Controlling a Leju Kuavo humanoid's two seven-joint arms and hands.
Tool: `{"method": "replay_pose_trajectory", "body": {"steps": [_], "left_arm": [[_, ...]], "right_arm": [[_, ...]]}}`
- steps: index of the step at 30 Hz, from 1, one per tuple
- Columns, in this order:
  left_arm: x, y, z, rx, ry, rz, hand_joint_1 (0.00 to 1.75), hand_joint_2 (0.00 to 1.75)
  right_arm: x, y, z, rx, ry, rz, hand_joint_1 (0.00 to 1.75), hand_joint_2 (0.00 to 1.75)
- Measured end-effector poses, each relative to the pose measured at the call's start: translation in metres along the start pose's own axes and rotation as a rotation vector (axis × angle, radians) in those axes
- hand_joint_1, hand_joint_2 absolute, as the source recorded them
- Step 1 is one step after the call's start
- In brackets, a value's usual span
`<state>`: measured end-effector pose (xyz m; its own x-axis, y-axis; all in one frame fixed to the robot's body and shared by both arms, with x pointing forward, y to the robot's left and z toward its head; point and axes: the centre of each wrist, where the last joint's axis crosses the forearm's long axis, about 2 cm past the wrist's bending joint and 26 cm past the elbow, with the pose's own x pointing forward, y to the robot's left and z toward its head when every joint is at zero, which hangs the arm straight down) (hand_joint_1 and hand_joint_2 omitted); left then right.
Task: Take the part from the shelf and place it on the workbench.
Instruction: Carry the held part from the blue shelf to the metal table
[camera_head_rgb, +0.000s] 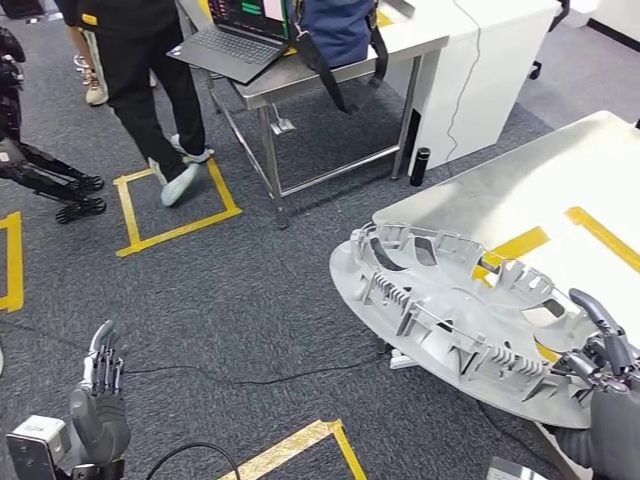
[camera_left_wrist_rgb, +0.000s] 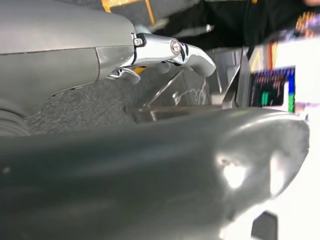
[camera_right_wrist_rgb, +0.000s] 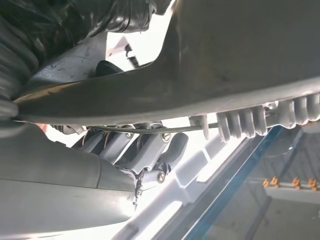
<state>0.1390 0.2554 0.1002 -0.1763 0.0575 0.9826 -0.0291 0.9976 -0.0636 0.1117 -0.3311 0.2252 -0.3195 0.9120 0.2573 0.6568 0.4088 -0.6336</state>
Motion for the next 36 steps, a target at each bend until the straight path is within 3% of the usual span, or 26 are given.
{"method": "replay_pose_trajectory", "body": {"steps": [13,36], "left_arm": [[0.010,0.007,0.019,0.002,0.061,-0.054,0.00,0.00],[0.014,0.008,0.017,-0.007,0.054,-0.024,0.00,0.00]], "right_arm": [[-0.003,0.009,-0.007,-0.003,0.015,-0.045,1.75,1.75],[-0.013,0.011,-0.016,0.018,0.043,-0.012,1.75,1.75]]}}
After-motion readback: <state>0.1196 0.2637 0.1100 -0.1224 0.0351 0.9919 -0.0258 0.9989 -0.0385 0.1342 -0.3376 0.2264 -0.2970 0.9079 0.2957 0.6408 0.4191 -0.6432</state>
